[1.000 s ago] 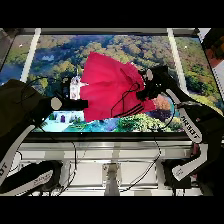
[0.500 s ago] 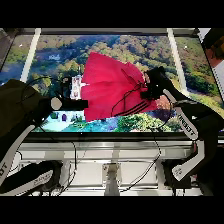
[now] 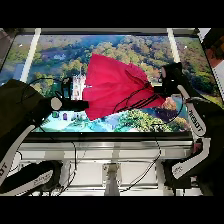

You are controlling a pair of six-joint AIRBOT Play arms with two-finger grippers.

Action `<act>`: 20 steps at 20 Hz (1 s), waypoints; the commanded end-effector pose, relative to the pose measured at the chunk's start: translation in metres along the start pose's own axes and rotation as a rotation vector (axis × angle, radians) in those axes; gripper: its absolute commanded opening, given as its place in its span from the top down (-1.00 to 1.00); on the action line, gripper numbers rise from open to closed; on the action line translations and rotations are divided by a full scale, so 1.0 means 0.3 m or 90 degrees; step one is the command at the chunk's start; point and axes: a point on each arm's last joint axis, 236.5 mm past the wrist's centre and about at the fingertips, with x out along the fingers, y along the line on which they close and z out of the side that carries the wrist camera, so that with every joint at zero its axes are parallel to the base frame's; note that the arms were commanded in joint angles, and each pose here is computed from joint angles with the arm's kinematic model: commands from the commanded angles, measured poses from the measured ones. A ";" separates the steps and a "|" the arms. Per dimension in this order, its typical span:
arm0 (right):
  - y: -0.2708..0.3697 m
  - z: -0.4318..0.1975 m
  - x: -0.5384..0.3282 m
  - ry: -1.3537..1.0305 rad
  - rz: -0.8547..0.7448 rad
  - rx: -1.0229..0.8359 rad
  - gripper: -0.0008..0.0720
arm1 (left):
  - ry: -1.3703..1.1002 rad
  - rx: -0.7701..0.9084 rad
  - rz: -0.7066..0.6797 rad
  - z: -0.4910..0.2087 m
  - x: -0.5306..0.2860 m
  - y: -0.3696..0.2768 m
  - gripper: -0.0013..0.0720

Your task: Fold the clothes and pants, and hang the long-sleeved shirts on hangers.

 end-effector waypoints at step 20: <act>0.107 0.031 -0.334 0.023 0.602 -0.107 0.02 | -0.009 0.041 0.075 0.030 -0.020 0.144 0.94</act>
